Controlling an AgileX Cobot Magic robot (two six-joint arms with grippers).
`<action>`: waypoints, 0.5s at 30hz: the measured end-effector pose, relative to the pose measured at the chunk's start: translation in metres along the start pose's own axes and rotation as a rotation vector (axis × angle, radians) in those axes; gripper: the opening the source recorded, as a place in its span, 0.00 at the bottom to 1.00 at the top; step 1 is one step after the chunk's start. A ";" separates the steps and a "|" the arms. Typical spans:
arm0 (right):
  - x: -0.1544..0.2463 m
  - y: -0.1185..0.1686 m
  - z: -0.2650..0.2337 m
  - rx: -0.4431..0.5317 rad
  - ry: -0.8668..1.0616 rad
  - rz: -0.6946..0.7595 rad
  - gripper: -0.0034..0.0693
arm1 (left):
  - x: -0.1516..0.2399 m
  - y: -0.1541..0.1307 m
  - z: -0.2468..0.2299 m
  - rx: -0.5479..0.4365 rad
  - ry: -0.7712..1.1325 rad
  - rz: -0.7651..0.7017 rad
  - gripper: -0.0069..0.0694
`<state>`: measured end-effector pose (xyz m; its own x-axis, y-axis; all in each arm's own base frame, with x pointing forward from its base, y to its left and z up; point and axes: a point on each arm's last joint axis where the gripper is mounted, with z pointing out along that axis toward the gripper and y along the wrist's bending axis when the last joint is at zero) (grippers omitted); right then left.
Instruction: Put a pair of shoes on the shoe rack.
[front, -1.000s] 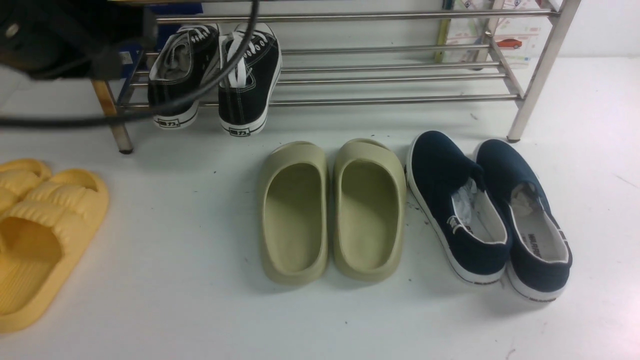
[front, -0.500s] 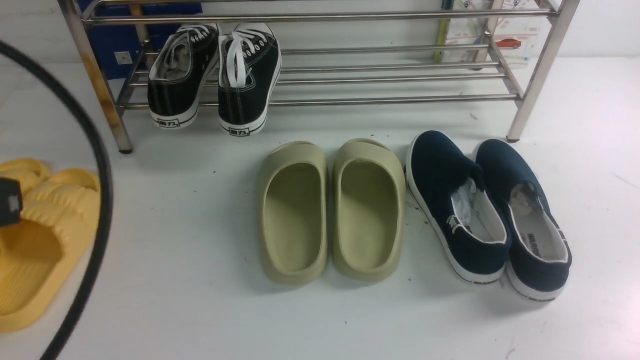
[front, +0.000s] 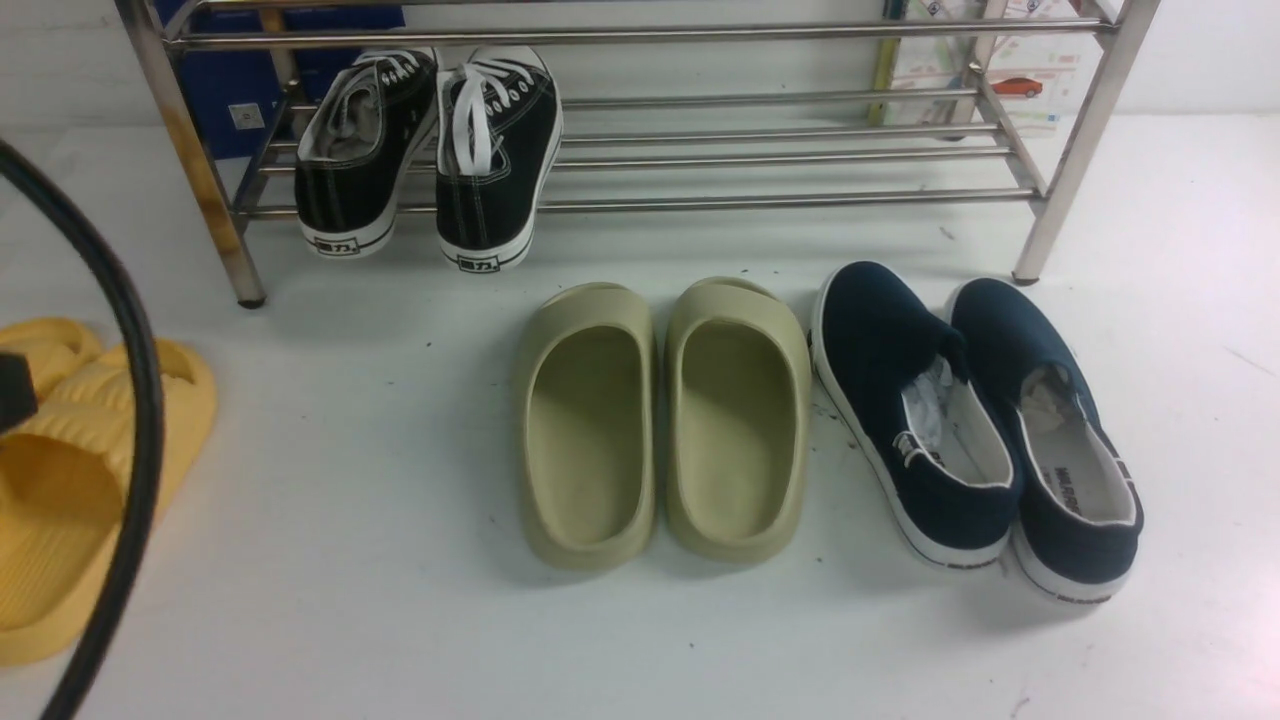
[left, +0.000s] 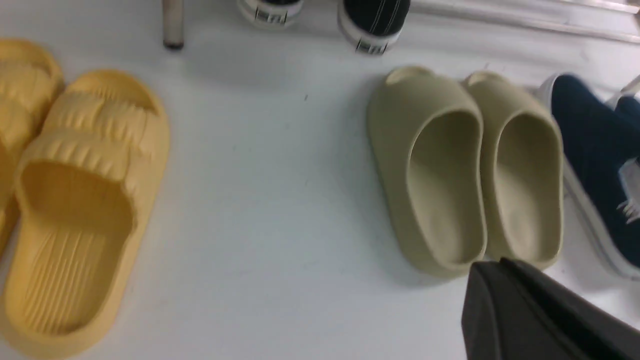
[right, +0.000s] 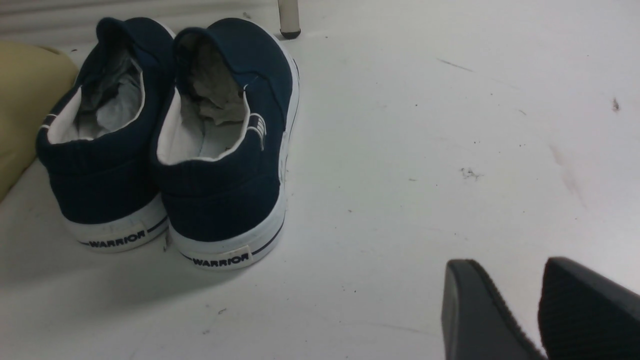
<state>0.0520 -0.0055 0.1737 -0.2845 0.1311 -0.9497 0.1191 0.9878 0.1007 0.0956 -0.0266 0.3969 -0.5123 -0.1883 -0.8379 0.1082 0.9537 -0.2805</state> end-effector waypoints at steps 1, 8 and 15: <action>0.000 0.000 0.000 0.000 0.000 0.000 0.38 | -0.003 -0.001 0.000 0.012 -0.034 0.000 0.07; 0.000 0.000 0.000 0.000 0.000 0.000 0.38 | -0.003 -0.001 0.004 0.101 -0.315 0.005 0.07; 0.000 0.000 0.000 0.000 0.000 0.000 0.38 | 0.060 0.030 0.020 0.047 -0.507 0.008 0.07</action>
<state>0.0520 -0.0055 0.1737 -0.2845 0.1311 -0.9497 0.1191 0.9878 0.1007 0.0851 -0.0136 0.3287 -0.0343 -0.2822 -0.9588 0.1545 0.9463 -0.2840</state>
